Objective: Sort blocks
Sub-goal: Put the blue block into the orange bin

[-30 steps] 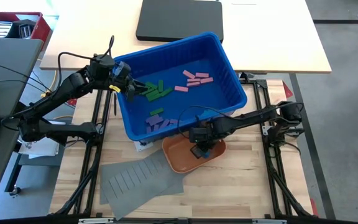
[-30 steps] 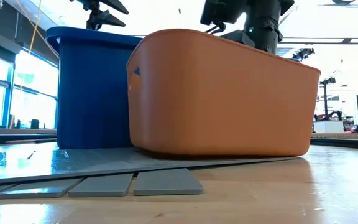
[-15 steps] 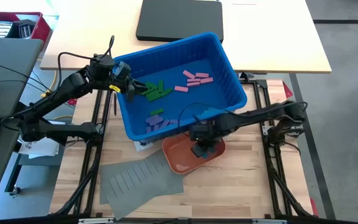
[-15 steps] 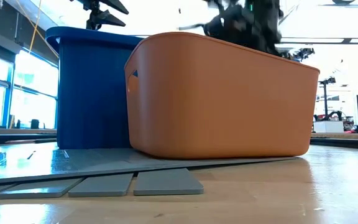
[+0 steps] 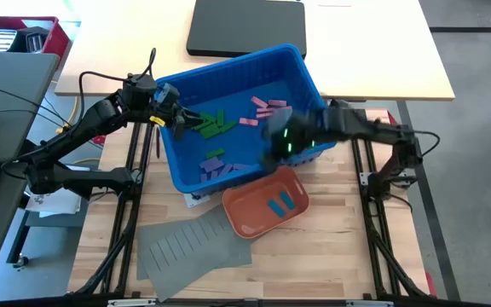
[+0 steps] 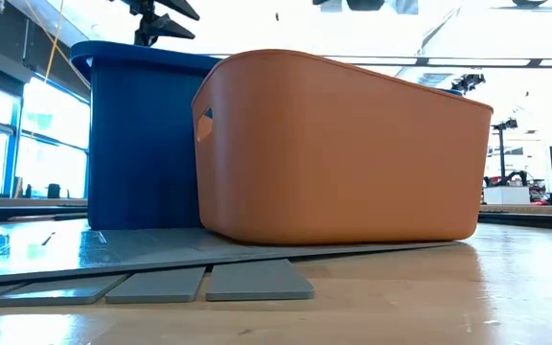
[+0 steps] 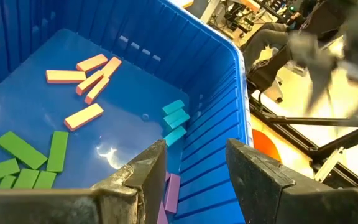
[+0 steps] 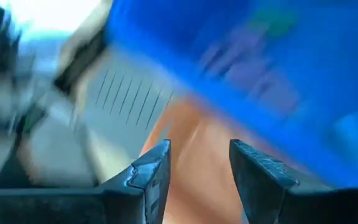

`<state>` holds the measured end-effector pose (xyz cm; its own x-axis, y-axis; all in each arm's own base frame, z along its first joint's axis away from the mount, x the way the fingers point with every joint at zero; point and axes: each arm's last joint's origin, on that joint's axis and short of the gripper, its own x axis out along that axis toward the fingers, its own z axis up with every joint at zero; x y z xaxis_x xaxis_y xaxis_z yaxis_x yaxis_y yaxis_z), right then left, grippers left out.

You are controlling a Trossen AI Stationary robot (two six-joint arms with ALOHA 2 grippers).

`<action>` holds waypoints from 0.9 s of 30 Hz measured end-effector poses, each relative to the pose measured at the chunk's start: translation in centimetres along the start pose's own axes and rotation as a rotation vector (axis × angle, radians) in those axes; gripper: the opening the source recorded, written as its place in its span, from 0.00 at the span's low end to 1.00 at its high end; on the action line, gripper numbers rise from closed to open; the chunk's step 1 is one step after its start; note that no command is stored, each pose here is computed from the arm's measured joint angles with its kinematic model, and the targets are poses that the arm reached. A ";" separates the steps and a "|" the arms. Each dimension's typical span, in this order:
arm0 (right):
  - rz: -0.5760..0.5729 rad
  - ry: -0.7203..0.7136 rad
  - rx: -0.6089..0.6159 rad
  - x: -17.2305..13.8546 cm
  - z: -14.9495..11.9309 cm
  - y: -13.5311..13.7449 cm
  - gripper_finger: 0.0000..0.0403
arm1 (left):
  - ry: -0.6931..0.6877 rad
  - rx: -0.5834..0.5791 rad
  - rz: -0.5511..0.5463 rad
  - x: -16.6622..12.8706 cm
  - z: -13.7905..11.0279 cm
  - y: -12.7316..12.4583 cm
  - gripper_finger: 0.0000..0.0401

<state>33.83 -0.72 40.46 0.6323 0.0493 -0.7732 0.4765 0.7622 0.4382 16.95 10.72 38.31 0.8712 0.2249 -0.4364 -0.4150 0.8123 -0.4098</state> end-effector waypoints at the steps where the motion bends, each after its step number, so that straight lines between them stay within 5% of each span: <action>1: -0.036 -0.067 0.035 -0.7 1.0 -0.7 0.39 | 0.000 0.000 0.000 0.0 0.0 0.0 0.39; 5: -0.108 -0.224 0.071 -2.5 4.6 -4.2 0.39 | 0.000 0.000 0.000 0.0 0.0 0.0 0.39; 10: -0.199 -0.218 0.083 -1.1 7.7 -9.5 0.40 | 0.000 -0.001 0.000 0.0 0.0 0.0 0.39; 16: -0.274 0.014 0.104 4.1 9.0 -14.7 0.51 | -0.002 -0.042 0.003 0.0 0.0 0.0 0.39; 27: -0.483 0.551 0.192 14.0 6.0 -20.3 0.60 | -0.009 -0.079 0.013 0.0 0.1 0.0 0.39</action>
<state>36.68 -19.39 23.53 -0.0465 0.0927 -0.9946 0.7529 0.6577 0.0260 16.96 10.78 38.34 0.8678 0.2404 -0.4350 -0.4455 0.7643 -0.4663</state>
